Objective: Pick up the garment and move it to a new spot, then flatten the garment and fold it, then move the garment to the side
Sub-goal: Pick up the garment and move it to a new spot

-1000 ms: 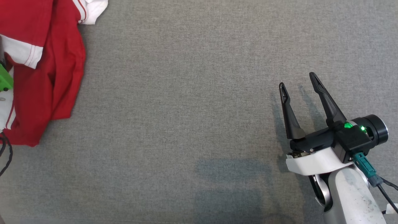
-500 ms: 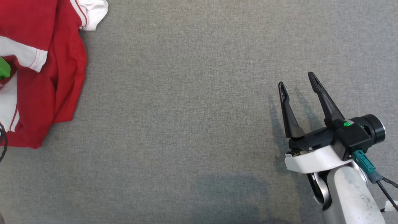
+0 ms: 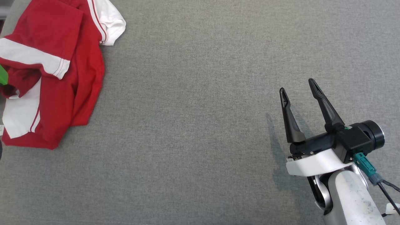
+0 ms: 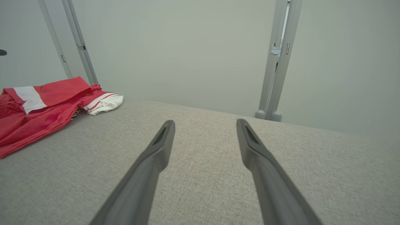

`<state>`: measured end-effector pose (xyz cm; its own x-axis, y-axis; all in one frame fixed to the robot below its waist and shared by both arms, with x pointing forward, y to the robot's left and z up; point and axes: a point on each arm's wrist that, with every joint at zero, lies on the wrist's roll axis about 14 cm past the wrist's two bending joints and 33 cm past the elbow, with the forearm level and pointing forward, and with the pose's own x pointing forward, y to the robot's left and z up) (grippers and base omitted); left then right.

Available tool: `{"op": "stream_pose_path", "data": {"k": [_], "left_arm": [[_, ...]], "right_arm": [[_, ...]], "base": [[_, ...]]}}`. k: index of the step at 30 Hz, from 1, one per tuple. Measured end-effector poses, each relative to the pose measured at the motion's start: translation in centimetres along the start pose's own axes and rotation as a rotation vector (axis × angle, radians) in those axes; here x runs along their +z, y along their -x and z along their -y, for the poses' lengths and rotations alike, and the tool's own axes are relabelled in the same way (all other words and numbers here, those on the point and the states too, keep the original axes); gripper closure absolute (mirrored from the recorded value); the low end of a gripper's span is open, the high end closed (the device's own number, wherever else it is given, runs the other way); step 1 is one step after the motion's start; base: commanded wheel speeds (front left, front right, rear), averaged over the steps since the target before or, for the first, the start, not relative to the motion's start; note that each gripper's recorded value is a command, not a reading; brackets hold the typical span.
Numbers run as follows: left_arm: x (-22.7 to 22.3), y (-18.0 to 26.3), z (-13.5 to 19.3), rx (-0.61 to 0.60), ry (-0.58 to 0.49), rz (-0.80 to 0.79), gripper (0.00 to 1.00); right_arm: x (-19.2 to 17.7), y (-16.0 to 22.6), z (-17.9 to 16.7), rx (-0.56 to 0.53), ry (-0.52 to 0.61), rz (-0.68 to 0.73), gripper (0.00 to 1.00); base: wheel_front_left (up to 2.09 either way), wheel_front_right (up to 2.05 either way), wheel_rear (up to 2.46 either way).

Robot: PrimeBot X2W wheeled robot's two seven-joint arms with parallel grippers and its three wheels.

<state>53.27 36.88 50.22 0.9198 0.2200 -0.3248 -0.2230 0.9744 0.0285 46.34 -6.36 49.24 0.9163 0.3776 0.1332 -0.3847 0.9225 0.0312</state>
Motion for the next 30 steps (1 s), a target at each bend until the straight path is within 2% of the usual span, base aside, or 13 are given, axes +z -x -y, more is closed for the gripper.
{"op": "stream_pose_path", "data": {"k": [4,5,7,10,12,13,15,22,30], "left_arm": [[0.1,0.8,0.1,-0.009,-0.01,0.009,1.0],[0.2,1.0,0.2,-0.013,-0.014,0.015,0.96],[0.4,1.5,0.4,-0.021,-0.019,0.028,0.8],[0.7,2.0,1.1,-0.045,-0.013,0.048,0.75],[0.7,2.3,1.3,-0.054,-0.01,0.053,0.67],[0.6,2.4,1.3,-0.055,-0.008,0.052,0.56],[0.2,2.6,1.3,-0.056,-0.008,0.044,0.0],[-2.6,1.8,1.0,-0.039,0.039,-0.035,0.0],[-6.3,0.6,-0.1,0.037,0.123,-0.14,0.0]], "right_arm": [[0.7,0.1,-0.1,0.001,0.002,0.014,0.0],[0.9,0.2,-0.2,0.002,0.003,0.018,0.0],[1.3,0.3,-0.3,0.003,0.004,0.023,0.0],[1.7,0.5,-0.3,0.002,0.005,0.03,0.0],[2.0,0.6,-0.4,0.002,0.006,0.037,0.0],[2.1,0.6,-0.4,0.003,0.007,0.04,0.0],[2.2,0.6,-0.5,0.003,0.006,0.041,0.0],[1.3,0.5,0.0,-0.005,0.011,0.024,0.0],[0.0,0.6,1.1,-0.028,0.034,-0.004,0.0]], "base": [[0.0,0.0,0.0],[0.0,0.0,0.0],[0.0,0.0,0.0],[0.0,0.0,0.0],[0.0,0.0,0.0],[0.0,0.0,0.0],[0.0,0.0,0.0],[0.0,0.0,0.0],[0.0,0.0,0.0]]}}
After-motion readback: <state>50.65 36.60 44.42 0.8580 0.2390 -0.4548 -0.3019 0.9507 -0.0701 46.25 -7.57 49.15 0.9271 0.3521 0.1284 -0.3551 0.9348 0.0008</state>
